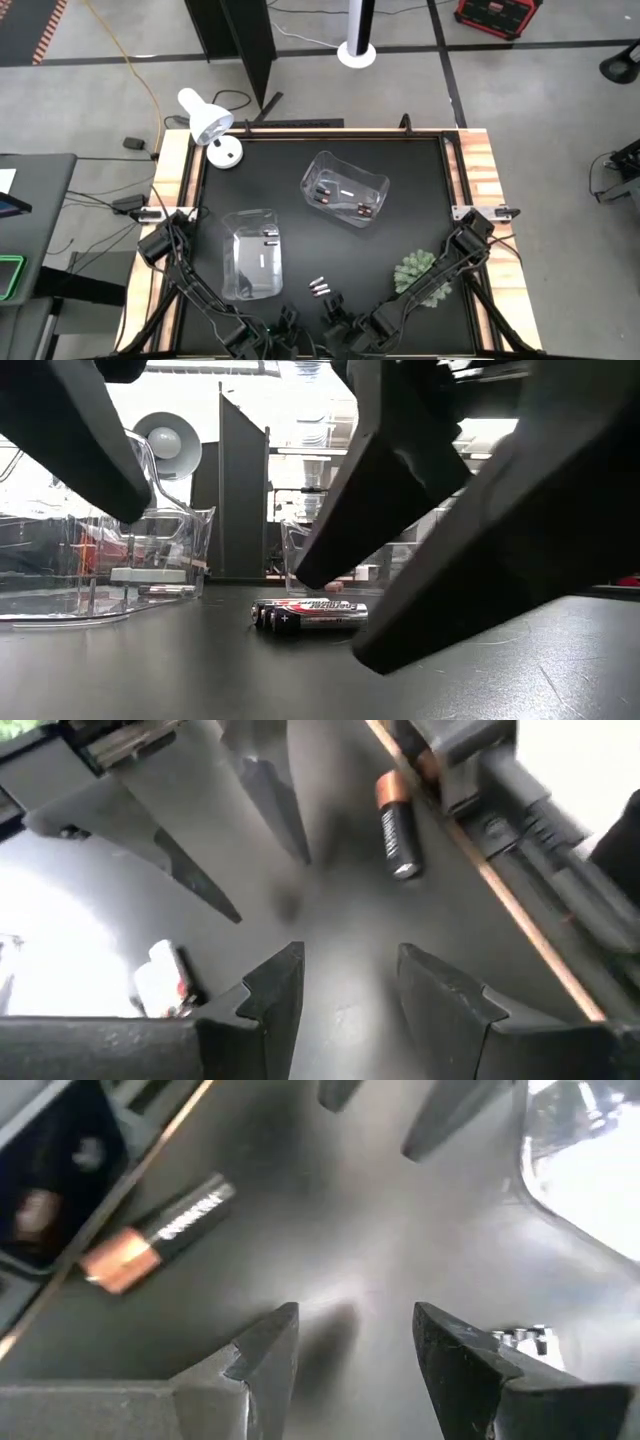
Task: Sort batteries
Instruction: Put the black battery into the top transparent bin
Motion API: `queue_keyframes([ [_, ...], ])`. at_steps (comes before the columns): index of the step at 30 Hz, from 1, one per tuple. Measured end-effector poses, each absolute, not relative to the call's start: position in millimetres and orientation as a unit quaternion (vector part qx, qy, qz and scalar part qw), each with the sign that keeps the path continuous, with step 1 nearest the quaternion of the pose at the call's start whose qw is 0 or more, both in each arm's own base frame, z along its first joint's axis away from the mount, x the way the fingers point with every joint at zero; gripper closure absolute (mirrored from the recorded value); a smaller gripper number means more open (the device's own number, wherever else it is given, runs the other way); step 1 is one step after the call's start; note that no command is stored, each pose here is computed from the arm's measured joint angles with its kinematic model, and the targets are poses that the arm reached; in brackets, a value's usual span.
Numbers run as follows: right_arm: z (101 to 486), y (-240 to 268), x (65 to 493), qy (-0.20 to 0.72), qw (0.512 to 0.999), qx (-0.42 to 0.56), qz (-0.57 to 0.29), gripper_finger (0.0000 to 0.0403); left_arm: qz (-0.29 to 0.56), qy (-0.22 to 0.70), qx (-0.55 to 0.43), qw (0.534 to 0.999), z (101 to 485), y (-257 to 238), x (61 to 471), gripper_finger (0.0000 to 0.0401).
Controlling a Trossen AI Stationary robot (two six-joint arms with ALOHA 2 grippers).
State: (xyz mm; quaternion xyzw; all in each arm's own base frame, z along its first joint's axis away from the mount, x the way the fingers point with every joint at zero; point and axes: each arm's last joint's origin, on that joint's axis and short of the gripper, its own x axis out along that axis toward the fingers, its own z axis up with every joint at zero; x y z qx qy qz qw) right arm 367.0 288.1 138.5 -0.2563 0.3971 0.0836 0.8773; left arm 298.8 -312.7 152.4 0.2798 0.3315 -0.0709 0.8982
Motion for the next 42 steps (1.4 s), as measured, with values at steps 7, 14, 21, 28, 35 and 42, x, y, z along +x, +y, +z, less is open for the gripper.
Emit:
queue_keyframes([
  [7,144.7,285.8,367.7,0.403,0.873,-0.265,0.079,0.0187,-0.059,0.344,0.277,0.895,152.1,-309.6,296.6,0.0246],
  [14,155.8,294.4,364.5,0.411,0.865,-0.268,0.103,0.0187,-0.089,0.346,0.278,0.892,152.3,-311.9,297.1,0.0246],
  [21,151.7,308.9,352.9,0.429,0.856,-0.236,0.165,0.0187,-0.112,0.327,0.277,0.897,147.0,-314.6,306.7,0.0246],
  [28,154.9,320.6,351.1,0.403,0.881,-0.187,0.162,0.0187,-0.116,0.314,0.263,0.905,141.9,-313.7,315.7,0.0246],
  [35,153.6,321.9,353.0,0.399,0.89,-0.161,0.152,0.0187,-0.134,0.316,0.247,0.906,142.3,-312.8,319.0,0.0246],
  [42,143.0,324.1,354.0,0.406,0.889,-0.15,0.148,0.0187,-0.147,0.318,0.23,0.908,130.1,-312.0,326.9,0.0246],
])
